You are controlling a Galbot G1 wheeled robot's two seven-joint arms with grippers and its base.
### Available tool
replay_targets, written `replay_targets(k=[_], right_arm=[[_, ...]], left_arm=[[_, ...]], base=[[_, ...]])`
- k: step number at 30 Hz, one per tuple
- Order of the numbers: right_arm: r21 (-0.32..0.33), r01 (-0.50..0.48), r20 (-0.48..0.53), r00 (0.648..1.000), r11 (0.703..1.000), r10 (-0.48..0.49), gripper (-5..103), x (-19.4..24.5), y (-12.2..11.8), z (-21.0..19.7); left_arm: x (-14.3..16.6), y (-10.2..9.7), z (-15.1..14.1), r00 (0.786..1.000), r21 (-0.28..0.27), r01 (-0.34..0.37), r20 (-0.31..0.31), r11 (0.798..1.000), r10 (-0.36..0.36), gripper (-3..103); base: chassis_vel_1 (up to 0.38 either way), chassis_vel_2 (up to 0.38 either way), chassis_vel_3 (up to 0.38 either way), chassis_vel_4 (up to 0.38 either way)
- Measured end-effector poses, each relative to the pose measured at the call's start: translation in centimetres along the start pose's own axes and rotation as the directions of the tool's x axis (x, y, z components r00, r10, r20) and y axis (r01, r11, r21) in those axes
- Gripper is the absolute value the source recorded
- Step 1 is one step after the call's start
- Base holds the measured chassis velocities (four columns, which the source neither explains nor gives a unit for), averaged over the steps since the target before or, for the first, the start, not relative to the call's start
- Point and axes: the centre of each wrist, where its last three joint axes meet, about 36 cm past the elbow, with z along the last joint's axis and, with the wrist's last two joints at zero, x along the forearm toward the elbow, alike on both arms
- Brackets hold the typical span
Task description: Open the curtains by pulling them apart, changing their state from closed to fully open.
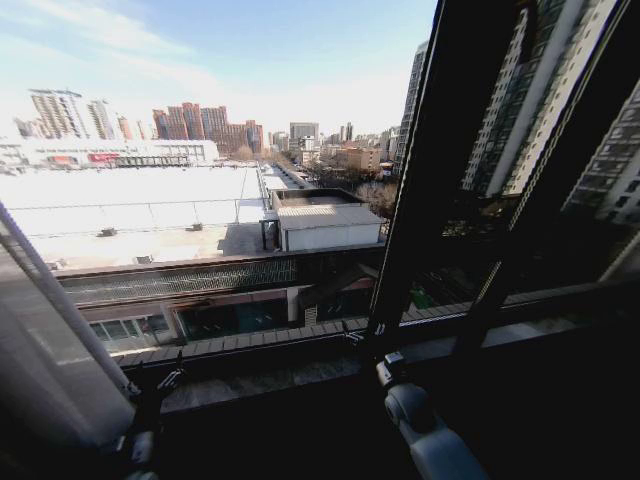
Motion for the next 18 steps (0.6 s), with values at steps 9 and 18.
replay_targets(k=[9,18], right_arm=[[0.0,0.0,0.0,1.0,1.0,0.0,100,0.0,0.0,0.0],[0.0,0.0,0.0,1.0,1.0,0.0,100,0.0,0.0,0.0]], left_arm=[[-0.03,0.0,-0.03,1.0,-0.001,0.001,0.0,1.0,-0.001,100],[-0.03,0.01,-0.04,1.0,-0.001,0.0,0.0,1.0,0.0,100]], base=[[0.0,0.0,0.0,0.0],[0.0,0.0,0.0,0.0]])
